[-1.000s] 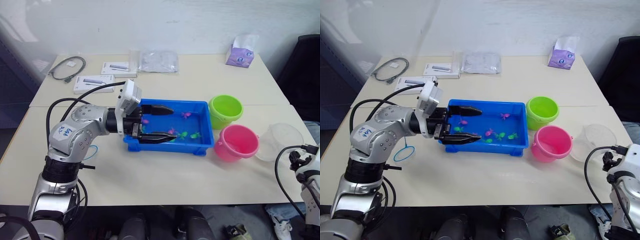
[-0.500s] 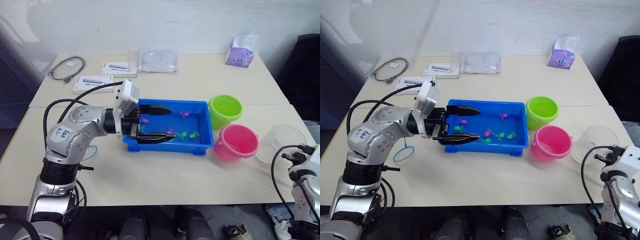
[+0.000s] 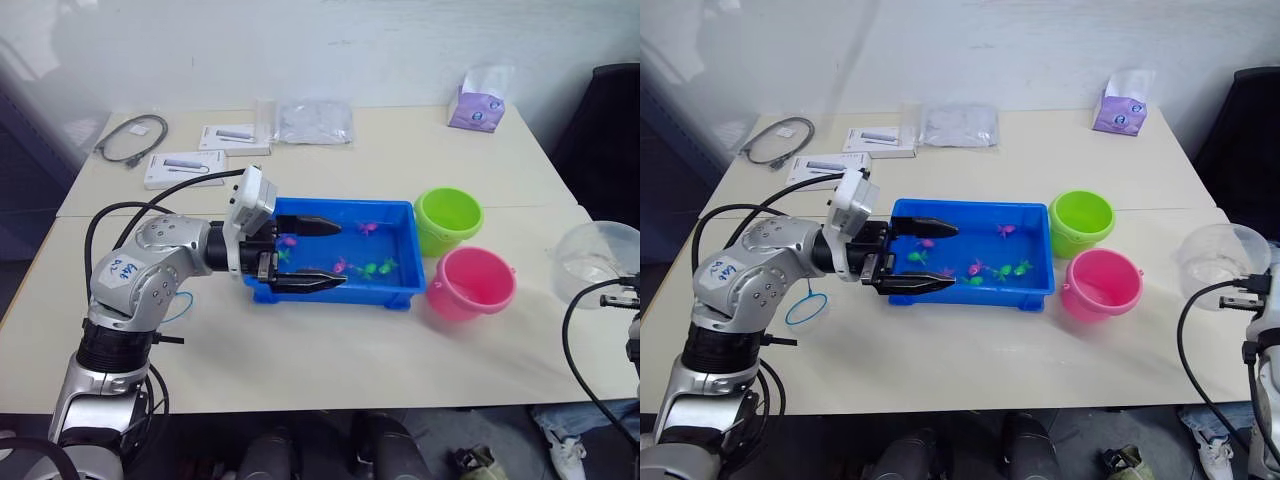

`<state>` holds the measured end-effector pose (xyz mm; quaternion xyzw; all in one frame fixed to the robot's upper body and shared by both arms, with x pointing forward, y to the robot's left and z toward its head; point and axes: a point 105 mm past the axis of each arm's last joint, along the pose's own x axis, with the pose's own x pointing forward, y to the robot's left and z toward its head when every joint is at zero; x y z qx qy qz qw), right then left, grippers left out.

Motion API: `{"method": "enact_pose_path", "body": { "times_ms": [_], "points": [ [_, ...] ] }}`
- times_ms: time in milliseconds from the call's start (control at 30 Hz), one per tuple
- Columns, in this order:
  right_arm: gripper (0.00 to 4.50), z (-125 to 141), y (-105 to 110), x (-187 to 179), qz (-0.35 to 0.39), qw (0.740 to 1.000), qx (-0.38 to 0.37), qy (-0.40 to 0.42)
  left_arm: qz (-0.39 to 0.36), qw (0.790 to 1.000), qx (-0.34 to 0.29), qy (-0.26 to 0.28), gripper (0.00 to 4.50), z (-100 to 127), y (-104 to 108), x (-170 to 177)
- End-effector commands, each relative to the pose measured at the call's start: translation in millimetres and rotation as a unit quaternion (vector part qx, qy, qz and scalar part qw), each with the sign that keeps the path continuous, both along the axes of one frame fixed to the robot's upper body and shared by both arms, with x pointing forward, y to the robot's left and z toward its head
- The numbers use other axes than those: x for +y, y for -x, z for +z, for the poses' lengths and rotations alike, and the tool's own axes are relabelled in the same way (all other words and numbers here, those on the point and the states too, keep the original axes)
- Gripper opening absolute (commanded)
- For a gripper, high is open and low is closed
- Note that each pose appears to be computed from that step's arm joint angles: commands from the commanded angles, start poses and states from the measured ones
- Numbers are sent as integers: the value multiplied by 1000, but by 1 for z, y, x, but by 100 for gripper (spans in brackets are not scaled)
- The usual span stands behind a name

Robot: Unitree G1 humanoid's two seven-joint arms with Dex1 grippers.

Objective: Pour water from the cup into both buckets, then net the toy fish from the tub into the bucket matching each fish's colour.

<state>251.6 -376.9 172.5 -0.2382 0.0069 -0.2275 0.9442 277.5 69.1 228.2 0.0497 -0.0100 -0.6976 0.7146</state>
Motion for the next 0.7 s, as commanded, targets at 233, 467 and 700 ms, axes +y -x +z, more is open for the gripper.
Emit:
{"method": "enact_pose_path", "body": {
  "times_ms": [233, 467, 700],
  "points": [
    [6, 36, -24, 40, 62, 975, 32, 210, -15, 1000, -23, -5, 450, 1, 3, -6],
    [6, 50, -35, 57, 86, 935, 43, 341, -9, 1000, -24, -4, 450, 2, 3, -5],
    [6, 57, -40, 70, 102, 888, 47, 445, -1, 1000, -24, -3, 450, 2, 1, -3]
  ]
}}
